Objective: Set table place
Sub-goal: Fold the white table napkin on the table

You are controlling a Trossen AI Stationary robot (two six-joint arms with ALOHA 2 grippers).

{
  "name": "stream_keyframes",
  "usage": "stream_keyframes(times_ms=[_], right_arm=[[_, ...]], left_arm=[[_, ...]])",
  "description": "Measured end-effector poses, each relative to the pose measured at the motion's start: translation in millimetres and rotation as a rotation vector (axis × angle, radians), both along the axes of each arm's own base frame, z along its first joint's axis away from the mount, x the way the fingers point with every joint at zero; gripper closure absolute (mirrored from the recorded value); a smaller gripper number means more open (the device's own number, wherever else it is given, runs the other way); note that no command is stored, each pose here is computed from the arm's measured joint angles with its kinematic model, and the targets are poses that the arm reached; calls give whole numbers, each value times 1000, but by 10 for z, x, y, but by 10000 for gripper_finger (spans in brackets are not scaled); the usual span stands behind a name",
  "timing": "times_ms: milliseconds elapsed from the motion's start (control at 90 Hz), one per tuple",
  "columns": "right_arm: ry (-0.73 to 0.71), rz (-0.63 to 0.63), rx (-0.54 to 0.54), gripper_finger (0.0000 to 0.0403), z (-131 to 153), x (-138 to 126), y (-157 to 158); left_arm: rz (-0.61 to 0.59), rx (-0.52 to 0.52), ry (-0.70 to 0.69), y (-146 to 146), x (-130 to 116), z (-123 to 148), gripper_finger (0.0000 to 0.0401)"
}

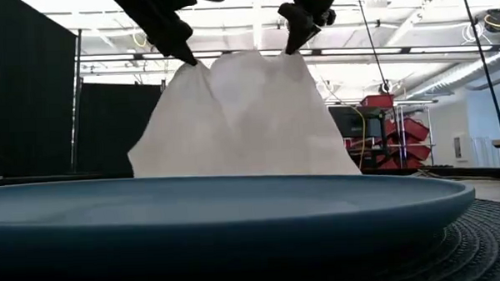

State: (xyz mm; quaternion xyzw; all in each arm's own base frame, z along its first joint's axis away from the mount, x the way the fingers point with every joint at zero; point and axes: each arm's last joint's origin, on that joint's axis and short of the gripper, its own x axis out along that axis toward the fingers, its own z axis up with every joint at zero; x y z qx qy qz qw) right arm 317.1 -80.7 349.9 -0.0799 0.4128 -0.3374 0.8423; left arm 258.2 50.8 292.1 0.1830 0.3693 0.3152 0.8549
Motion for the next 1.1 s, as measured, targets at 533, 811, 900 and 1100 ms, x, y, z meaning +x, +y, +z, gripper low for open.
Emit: stream_keyframes(times_ms=[533, 811, 900, 1100], right_arm=[[83, -6, 146, 403, -98, -98, 47], [72, -13, 201, 403, -112, -109, 60], [93, -11, 250, 402, -134, -135, 76], [132, -38, 218, 360, -143, -169, 71]], left_arm=[[-63, -101, 135, -19, 317, -460, 401], [-67, -95, 123, -22, 295, -419, 401], [-67, -96, 134, -22, 289, -426, 401], [-79, -85, 146, -22, 290, -425, 401]])
